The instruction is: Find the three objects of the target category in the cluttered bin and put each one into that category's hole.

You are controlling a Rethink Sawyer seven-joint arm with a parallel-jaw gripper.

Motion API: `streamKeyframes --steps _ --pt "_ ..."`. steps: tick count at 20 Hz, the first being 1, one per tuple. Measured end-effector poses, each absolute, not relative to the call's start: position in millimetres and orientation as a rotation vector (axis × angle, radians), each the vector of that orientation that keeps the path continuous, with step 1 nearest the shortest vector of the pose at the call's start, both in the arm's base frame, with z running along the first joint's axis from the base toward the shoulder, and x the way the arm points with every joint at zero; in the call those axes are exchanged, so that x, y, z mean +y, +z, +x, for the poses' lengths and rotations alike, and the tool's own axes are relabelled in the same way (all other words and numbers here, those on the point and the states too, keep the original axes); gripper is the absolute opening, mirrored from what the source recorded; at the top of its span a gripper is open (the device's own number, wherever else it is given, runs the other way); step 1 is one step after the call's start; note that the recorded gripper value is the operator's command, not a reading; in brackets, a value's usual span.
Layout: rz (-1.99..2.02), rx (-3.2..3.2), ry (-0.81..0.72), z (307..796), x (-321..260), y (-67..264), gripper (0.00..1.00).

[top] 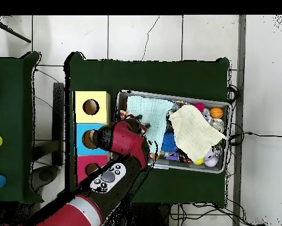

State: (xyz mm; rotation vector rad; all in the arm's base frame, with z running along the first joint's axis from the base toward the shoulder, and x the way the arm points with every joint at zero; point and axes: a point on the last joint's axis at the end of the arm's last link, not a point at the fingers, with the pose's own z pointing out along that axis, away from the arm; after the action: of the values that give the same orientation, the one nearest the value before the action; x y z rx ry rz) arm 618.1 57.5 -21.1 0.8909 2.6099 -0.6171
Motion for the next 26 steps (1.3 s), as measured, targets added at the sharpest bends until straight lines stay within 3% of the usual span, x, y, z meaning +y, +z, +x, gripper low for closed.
streamKeyframes --steps 1,2,16,26 --pt "0.889 2.61 -0.617 619 58 -22 1.0" --pt "0.883 2.611 -0.615 620 59 -23 0.0" --pt "0.824 2.621 -0.629 621 62 -20 0.0" --pt "0.696 2.676 -0.743 617 48 57 0.0"
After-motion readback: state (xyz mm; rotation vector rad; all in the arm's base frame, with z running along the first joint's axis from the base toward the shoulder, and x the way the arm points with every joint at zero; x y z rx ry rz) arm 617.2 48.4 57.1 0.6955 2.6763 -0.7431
